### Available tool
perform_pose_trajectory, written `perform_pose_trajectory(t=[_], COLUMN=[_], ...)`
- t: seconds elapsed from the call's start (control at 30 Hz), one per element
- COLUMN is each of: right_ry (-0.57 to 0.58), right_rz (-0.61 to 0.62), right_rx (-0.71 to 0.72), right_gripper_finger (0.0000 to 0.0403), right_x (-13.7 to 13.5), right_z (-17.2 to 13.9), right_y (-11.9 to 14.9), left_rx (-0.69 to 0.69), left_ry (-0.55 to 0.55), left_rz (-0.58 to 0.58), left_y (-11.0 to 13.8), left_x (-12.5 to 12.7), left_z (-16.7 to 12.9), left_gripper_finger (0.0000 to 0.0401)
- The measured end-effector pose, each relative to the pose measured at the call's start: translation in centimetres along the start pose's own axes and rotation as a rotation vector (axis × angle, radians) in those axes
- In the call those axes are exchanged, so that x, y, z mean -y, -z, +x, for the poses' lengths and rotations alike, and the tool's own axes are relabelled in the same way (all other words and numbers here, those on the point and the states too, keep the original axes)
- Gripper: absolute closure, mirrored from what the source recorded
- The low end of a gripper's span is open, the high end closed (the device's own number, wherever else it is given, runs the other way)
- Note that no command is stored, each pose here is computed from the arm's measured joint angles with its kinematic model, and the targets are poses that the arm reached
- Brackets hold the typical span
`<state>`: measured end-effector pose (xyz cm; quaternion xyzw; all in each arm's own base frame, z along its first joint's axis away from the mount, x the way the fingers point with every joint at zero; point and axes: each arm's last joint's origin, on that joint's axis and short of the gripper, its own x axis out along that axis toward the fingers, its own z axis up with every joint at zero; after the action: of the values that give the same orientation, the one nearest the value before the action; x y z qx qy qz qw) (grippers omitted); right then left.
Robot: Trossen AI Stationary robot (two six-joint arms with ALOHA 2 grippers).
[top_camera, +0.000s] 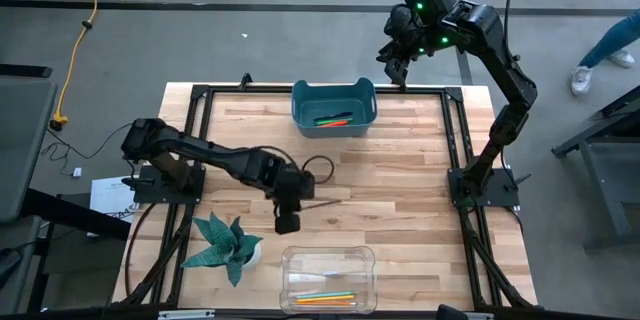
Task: Sort pens & pencils
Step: Put the black pencil into the transparent bin
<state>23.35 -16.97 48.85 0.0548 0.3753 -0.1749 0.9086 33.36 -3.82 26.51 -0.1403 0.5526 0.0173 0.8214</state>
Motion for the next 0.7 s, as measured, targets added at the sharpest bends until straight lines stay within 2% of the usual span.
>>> perform_pose_trajectory(t=[0.3, 0.53, 0.7], right_ry=[-0.001, -0.001, -0.002], right_rz=[0.074, 0.120, 0.130], right_rx=[0.000, -0.001, -0.009], right_gripper_finger=[0.0318, 0.0318, 0.0318], right_x=[0.0, 0.0, 0.0], right_z=[0.0, 0.0, 0.0], right_y=[0.0, 0.0, 0.1], left_rx=[0.053, 0.178, 0.233], left_ry=[-0.008, 0.040, 0.128], left_rz=[0.164, 0.231, 0.267], left_y=[-0.8, -2.2, -2.1], left_x=[2.8, 4.2, 6.3], left_z=[-2.9, -4.8, -5.0], left_gripper_finger=[0.0387, 0.0387, 0.0387])
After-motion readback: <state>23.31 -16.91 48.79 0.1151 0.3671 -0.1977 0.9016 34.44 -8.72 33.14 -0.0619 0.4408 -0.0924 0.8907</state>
